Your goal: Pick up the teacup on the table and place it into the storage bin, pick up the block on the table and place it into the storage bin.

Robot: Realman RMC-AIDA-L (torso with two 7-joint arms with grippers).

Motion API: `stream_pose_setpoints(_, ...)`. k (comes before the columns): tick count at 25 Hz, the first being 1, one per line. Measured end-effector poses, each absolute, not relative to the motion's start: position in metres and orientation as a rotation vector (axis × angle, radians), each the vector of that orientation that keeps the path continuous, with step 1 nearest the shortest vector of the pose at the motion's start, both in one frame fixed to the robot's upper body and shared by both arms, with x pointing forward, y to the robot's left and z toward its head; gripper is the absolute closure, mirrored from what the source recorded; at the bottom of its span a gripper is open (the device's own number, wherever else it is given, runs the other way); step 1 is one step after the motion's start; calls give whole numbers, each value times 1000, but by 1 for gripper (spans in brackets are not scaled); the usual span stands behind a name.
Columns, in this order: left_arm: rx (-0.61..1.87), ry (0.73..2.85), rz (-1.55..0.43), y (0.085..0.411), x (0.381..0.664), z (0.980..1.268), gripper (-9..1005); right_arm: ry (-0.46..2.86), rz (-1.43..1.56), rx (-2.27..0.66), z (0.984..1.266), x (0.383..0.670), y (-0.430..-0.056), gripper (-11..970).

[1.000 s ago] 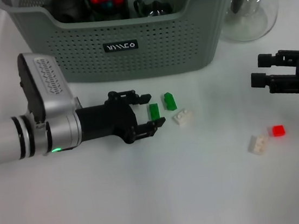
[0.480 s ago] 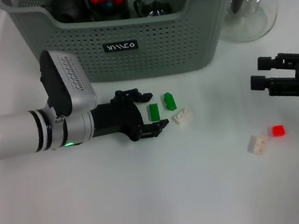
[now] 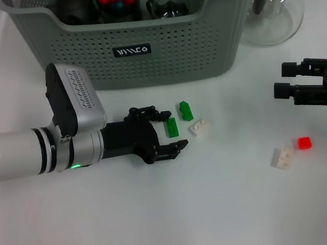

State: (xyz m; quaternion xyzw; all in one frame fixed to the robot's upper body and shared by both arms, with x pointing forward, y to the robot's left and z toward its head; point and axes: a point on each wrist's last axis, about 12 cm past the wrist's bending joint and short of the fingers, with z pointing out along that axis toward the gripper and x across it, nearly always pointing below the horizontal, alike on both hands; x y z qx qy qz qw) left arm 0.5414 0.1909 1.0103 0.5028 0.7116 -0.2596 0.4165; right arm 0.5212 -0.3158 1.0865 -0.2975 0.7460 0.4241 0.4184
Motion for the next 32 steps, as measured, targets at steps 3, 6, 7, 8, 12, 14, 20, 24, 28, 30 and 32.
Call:
stream_pose_setpoints(3, 1257, 1788, -645, 191, 542, 1010, 268, 1870, 1063, -747, 1086, 521, -316, 215)
stream_pose_setpoints(6, 1257, 1788, -636, 191, 544, 1011, 288, 1869, 1062, -747, 1086, 521, -316, 215)
stream_pose_setpoints(7, 1257, 1787, -635, 191, 545, 1011, 294, 1868, 1061, -747, 1086, 521, -316, 215)
stream_pose_setpoints(8, 1257, 1787, -632, 190, 545, 1012, 301, 1869, 1060, -746, 1086, 520, -316, 215)
stream_pose_setpoints(12, 1257, 1792, -618, 190, 547, 1012, 327, 1869, 1059, -742, 1085, 520, -316, 215)
stream_pose_setpoints(14, 1259, 1794, -612, 190, 548, 1011, 341, 1869, 1058, -741, 1085, 520, -316, 215)
stream_pose_setpoints(20, 1272, 1789, -607, 189, 549, 1012, 413, 1874, 1044, -742, 1085, 522, -316, 215)
stream_pose_setpoints(24, 1278, 1782, -620, 190, 548, 1014, 570, 1874, 1043, -744, 1085, 523, -316, 215)
stream_pose_setpoints(28, 1245, 1757, -684, 199, 546, 1024, 563, 1874, 1041, -742, 1085, 523, -316, 214)
stream_pose_setpoints(30, 1215, 1729, -738, 208, 545, 1037, 560, 1874, 1040, -739, 1085, 523, -317, 214)
stream_pose_setpoints(32, 1189, 1689, -795, 216, 543, 1052, 556, 1874, 1039, -738, 1085, 522, -317, 214)
